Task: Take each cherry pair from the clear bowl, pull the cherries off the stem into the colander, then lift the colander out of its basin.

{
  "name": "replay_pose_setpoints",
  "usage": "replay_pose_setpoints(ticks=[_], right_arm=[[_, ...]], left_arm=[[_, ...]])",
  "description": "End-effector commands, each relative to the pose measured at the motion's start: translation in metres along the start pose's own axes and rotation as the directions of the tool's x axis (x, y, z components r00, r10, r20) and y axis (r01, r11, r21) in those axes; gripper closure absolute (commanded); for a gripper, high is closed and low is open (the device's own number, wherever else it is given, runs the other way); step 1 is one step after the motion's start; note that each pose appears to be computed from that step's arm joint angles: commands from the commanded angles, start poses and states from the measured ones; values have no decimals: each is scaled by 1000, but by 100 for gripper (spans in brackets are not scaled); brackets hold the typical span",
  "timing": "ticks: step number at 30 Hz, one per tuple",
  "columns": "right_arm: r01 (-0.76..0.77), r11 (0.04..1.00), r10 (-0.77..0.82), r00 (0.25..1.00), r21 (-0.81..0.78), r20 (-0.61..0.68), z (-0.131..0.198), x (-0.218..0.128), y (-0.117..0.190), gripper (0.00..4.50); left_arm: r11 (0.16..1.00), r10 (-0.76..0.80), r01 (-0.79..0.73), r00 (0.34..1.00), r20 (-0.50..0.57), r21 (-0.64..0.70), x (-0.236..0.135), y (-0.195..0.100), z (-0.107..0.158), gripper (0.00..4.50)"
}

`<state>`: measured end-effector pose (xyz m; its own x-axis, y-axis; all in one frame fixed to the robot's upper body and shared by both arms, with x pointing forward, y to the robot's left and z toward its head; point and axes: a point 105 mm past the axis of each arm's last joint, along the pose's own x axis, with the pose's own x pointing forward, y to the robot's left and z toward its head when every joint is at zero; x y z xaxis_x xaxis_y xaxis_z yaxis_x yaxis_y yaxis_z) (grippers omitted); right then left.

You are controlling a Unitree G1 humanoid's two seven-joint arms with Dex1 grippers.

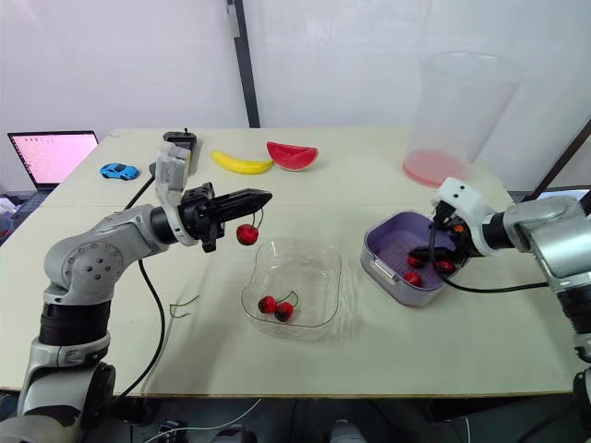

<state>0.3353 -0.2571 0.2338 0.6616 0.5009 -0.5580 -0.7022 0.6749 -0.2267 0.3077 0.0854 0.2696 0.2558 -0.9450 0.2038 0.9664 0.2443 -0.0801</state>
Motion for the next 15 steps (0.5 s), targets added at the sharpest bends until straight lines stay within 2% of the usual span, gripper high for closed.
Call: replay_pose_setpoints(ticks=[1,4,7,12,15], right_arm=[[-98,995,95,972,0,217,52,-21,21,3],[-310,951,283,882,11,378,81,-17,63,3],[-423,906,366,812,27,454,91,-1,93,3],[-505,861,406,755,61,514,96,34,134,3],[-522,848,393,732,88,556,103,47,146,3]], left_arm=[[998,-37,35,998,50,43,4,-7,18,450],[998,-44,41,997,69,38,5,-8,22,450],[998,-49,47,996,77,34,7,-9,24,450],[998,-56,54,995,84,33,10,-12,26,450],[998,-58,55,995,85,32,10,-13,27,450]])
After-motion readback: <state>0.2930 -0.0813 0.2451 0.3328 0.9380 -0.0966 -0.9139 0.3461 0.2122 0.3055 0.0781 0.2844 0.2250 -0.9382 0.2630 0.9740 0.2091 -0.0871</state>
